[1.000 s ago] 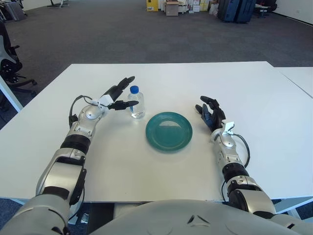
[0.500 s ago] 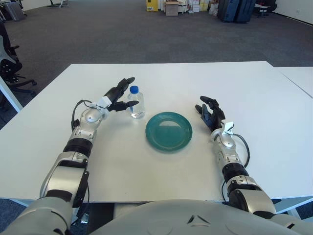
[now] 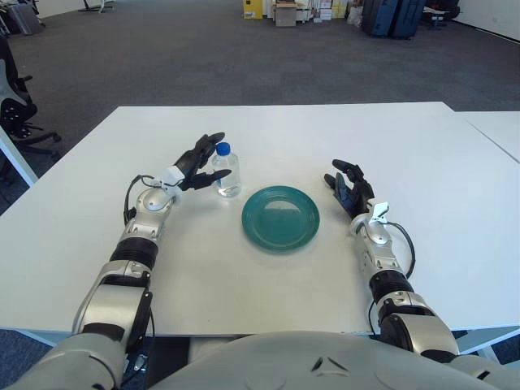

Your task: Put the bottle into the plate.

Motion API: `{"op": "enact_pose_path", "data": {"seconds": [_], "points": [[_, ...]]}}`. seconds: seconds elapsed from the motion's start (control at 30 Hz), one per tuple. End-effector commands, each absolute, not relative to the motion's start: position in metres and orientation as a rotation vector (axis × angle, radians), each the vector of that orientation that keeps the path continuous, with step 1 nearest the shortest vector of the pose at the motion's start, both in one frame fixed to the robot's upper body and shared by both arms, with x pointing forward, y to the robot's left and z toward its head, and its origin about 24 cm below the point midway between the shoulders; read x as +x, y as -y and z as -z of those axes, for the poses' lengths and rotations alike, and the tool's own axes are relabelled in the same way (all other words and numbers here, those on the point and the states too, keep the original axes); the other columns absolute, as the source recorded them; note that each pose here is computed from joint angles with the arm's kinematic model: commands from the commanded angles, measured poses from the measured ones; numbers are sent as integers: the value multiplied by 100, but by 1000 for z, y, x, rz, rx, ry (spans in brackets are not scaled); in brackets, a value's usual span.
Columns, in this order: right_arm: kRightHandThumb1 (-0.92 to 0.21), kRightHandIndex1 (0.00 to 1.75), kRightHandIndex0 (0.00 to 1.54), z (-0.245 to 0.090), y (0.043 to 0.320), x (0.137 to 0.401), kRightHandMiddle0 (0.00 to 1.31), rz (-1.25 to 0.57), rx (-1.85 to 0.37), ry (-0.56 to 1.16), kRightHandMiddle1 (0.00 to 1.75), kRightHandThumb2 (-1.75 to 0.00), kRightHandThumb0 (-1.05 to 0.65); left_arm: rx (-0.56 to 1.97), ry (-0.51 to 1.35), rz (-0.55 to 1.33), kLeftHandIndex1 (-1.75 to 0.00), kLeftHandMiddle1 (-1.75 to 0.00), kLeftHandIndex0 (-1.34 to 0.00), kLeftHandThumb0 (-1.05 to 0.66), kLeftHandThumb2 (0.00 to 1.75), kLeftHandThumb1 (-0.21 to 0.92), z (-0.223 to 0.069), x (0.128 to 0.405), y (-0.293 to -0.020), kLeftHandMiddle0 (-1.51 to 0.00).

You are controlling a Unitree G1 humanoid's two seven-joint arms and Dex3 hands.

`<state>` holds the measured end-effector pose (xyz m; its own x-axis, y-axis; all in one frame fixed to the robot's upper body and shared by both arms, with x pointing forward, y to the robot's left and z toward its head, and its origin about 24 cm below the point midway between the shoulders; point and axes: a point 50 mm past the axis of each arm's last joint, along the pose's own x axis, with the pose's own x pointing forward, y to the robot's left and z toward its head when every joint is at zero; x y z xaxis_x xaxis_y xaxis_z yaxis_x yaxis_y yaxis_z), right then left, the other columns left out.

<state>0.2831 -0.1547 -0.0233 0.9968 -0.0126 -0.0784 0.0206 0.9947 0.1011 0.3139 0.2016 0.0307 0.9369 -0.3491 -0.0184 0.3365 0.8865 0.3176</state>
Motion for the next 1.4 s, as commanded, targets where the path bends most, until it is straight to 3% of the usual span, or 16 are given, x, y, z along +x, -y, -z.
{"op": "enact_pose_path", "data": {"seconds": [0.0,1.37], "points": [[-92,2,64,31,156,280,14,26,115,-125,90,-57,-56,281,52,339,-60,-2,0,-86,13,92,-31,313,-205,-23],[-92,2,66,31,153,278,16,39,109,-126,91,-59,-57,294,-99,306,-80,-2,0,-78,7,89,-3,314,-189,-32]]}}
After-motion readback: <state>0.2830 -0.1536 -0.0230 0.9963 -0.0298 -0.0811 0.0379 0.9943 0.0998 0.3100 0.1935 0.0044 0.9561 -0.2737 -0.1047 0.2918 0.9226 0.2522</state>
